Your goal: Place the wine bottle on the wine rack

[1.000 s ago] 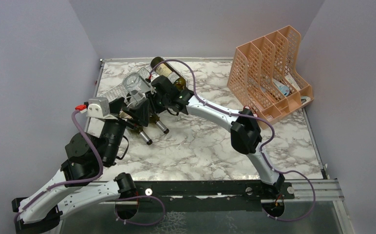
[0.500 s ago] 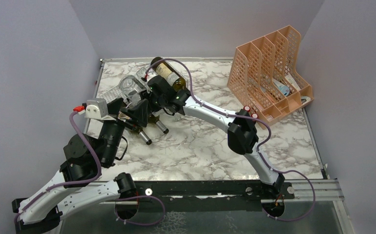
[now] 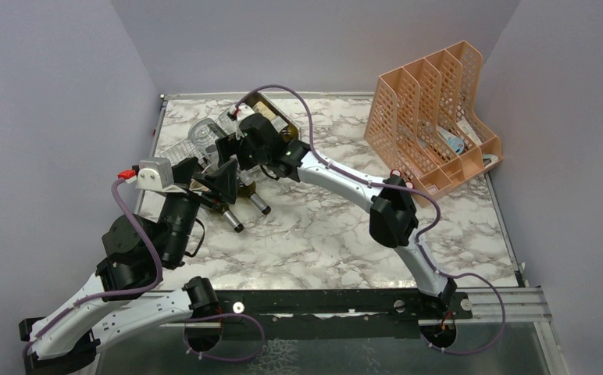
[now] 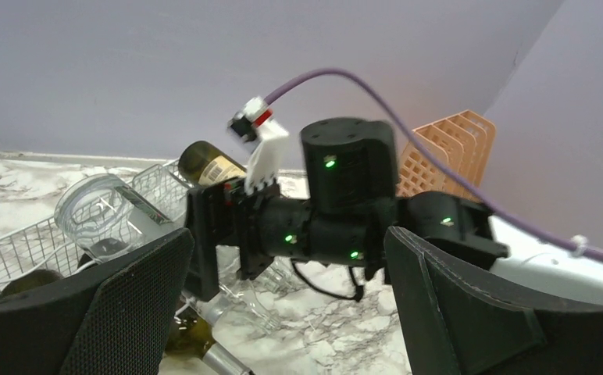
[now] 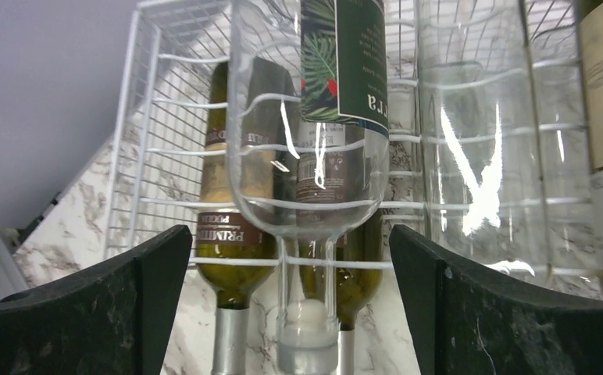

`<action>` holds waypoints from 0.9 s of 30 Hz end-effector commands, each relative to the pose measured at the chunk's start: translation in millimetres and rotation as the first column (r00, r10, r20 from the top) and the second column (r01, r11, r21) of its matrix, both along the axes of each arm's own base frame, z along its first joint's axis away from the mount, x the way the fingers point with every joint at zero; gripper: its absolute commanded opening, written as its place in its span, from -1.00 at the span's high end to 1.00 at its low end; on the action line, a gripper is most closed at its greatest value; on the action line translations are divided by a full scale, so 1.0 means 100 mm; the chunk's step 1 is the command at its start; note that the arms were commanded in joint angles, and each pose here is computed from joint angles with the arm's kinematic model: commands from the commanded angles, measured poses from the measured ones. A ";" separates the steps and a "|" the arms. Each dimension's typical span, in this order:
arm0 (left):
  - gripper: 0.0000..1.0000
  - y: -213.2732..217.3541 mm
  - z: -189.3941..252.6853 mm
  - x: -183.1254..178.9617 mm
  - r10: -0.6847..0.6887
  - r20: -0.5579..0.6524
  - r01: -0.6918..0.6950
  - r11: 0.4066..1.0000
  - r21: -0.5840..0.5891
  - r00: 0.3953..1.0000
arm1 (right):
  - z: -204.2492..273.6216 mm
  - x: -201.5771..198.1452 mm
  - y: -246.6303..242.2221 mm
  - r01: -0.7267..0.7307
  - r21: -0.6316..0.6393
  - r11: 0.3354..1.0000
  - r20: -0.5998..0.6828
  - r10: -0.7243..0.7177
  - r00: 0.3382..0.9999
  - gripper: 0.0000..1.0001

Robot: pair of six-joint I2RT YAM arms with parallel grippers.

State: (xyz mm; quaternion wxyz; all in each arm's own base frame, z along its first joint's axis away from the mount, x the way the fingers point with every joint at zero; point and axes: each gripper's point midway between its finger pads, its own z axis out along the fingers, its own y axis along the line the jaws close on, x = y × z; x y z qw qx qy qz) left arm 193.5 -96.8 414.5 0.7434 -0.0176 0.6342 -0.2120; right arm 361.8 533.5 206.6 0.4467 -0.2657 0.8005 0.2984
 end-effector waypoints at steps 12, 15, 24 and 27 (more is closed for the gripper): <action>-0.98 0.00 -0.17 -0.19 -0.106 -0.117 0.112 0.993 0.039 0.987 | 0.45 -0.72 -1.74 0.281 -0.091 0.956 -0.035 -0.285 0.958 -0.99; -0.98 0.03 -0.28 -0.22 -0.103 -0.160 0.113 0.992 0.054 0.982 | 0.35 -0.91 -2.35 0.393 -0.157 0.906 -0.015 -0.400 0.916 -0.99; -0.98 0.21 -0.29 -0.31 -0.103 -0.142 0.115 0.990 0.080 0.984 | 0.69 -1.38 -3.75 0.615 -0.090 0.784 0.095 -0.608 0.788 -0.99; -0.98 0.37 -0.15 -0.34 -0.076 -0.110 0.086 0.992 0.088 0.991 | 1.02 -1.52 -3.97 0.614 0.028 0.789 0.104 -0.613 0.783 -0.99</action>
